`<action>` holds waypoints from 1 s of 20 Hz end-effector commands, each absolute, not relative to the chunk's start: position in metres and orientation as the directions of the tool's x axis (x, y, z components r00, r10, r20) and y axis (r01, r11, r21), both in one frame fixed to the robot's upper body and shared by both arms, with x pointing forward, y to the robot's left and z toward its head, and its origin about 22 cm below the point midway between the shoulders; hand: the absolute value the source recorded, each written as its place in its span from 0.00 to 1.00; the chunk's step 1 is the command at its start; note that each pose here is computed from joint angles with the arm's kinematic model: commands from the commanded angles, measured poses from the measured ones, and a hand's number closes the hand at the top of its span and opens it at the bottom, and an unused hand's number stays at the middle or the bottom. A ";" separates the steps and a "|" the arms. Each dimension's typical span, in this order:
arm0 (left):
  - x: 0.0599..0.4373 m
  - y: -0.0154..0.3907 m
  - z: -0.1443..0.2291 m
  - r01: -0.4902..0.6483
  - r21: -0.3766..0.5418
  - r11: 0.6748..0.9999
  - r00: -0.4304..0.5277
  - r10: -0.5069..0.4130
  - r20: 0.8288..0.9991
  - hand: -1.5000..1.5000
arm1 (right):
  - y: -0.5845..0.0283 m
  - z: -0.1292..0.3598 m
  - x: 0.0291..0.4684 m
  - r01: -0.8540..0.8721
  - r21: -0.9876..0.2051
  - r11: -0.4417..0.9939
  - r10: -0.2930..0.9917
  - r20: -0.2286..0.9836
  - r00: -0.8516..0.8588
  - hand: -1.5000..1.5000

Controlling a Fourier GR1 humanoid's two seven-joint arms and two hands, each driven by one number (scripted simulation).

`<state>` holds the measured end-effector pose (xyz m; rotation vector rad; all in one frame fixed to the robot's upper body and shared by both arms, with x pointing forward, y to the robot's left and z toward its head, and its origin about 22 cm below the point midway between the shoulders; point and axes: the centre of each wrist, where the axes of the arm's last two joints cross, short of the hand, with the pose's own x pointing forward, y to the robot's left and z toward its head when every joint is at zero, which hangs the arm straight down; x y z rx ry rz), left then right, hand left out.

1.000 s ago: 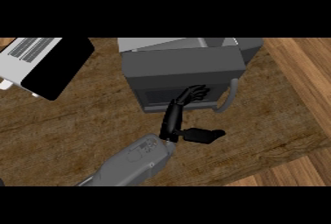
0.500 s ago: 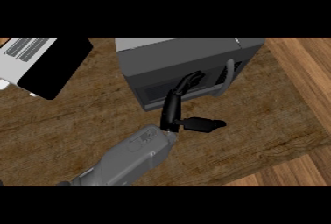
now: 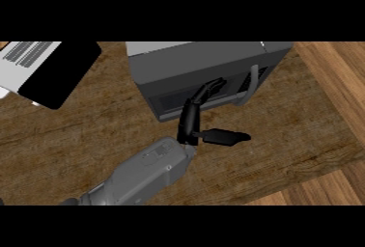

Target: Pick up the milk, place it into the microwave and close the microwave

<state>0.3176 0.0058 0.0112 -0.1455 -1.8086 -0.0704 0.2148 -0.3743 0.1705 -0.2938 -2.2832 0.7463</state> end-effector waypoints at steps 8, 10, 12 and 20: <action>0.338 0.007 0.025 0.075 -0.047 0.996 -0.249 0.065 0.966 0.00 | -0.361 0.121 0.233 -0.262 -0.236 0.936 0.021 0.779 -0.627 0.00; 0.339 0.008 0.024 0.076 -0.051 0.996 -0.248 0.069 0.966 0.00 | -0.362 0.122 0.236 -0.274 -0.213 0.938 -0.006 0.779 -0.627 0.00; 0.338 0.007 0.024 0.076 -0.049 0.996 -0.255 0.067 0.965 0.00 | -0.369 0.123 0.239 -0.273 -0.201 0.941 -0.010 0.789 -0.614 0.00; 0.339 0.009 0.021 0.063 -0.068 0.996 -0.261 0.083 0.962 0.00 | -0.380 0.130 0.250 -0.313 -0.174 0.934 -0.054 0.795 -0.605 0.00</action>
